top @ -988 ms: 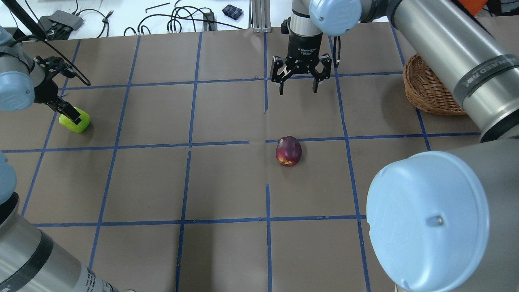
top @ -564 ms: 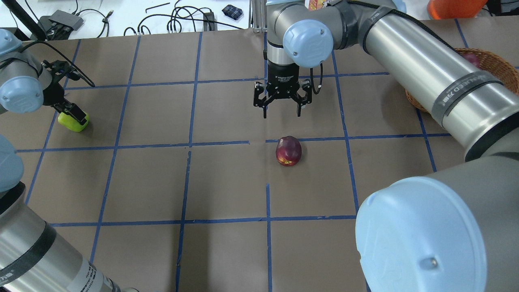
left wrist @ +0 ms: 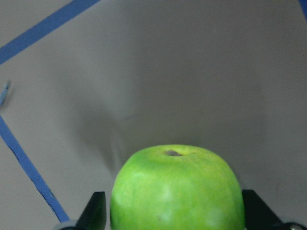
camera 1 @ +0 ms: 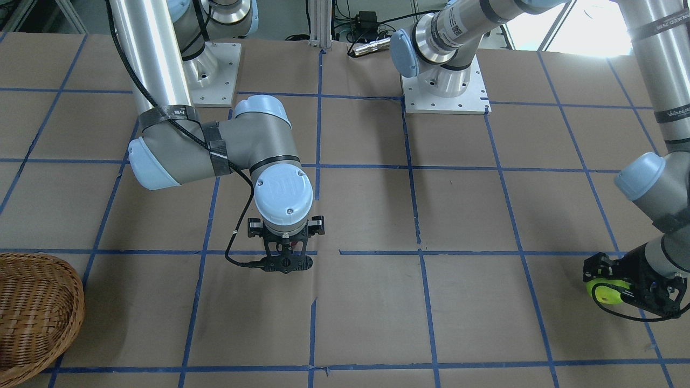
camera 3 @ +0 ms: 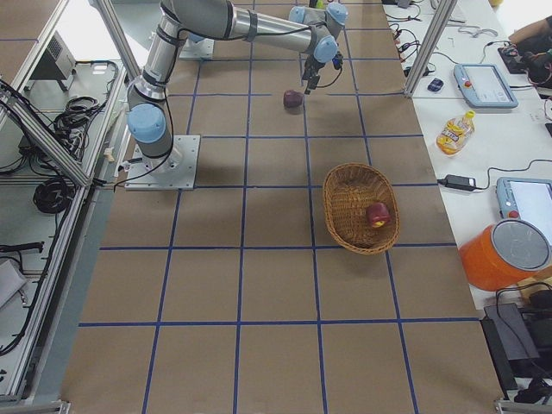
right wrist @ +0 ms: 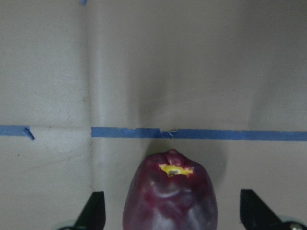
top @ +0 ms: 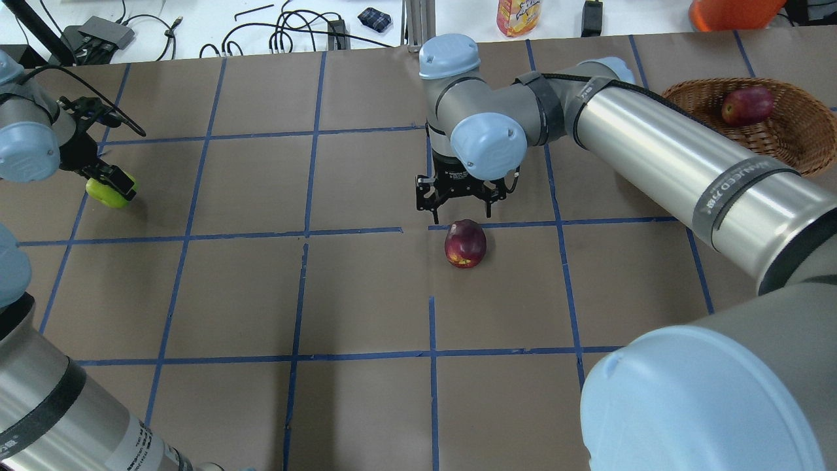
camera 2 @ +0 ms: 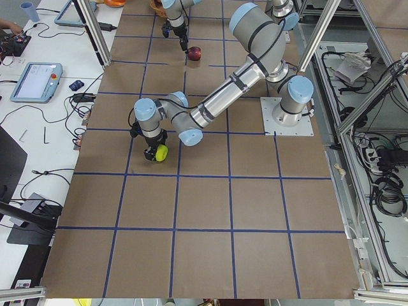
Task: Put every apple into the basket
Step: 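Grasp the dark apple with the right gripper while left lifts green apple, then drop dark apple into basket with right while left releases green apple center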
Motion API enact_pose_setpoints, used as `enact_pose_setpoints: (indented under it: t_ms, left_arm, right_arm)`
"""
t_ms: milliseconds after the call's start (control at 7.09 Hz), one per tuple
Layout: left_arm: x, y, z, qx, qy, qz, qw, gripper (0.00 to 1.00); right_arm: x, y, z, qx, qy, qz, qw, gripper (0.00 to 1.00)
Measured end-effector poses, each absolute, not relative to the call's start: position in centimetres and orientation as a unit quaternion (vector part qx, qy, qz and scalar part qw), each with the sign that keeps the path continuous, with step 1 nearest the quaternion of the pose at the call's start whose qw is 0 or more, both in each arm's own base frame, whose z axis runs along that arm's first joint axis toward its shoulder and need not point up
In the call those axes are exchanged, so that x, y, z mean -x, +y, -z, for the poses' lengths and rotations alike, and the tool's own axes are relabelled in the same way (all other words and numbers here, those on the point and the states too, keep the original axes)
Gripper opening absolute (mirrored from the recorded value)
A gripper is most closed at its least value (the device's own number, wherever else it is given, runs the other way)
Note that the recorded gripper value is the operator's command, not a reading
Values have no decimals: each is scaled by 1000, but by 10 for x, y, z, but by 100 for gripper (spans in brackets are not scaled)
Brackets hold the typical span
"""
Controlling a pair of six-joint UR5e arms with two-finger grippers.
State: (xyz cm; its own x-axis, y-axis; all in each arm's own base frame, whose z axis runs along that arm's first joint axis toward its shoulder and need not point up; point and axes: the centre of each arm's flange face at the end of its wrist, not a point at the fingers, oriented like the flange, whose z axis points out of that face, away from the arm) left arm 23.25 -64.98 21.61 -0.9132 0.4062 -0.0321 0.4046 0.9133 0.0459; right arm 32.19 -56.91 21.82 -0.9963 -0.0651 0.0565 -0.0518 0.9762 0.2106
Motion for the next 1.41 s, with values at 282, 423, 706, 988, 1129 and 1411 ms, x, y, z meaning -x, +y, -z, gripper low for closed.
enact_pose_setpoints:
  t_ms: [282, 423, 706, 988, 1129, 1411]
  left_arm:
    - [-196, -637, -263, -185, 983, -17, -9, 13]
    - [-160, -629, -277, -172, 985, -20, -27, 13]
    - [-101, -609, -290, -138, 989, -25, -44, 8]
    - [-29, -598, -301, -101, 994, -28, -38, 7]
    - [16, -593, -301, -87, 995, -30, -34, 7]
    - [109, -583, -288, -40, 998, -35, -32, 7]
  right_arm:
    - [-315, -547, -196, -29, -996, 82, 27, 84]
    - [-312, -537, -193, -31, -996, 78, 26, 35]
    - [-309, -524, -190, -42, -995, 82, 21, 0]
    - [-298, -538, -209, -48, -996, 71, 15, 0]
    - [-274, -560, -234, -51, -996, 70, 13, 0]
    - [-183, -619, -286, -81, -993, 83, 3, 0]
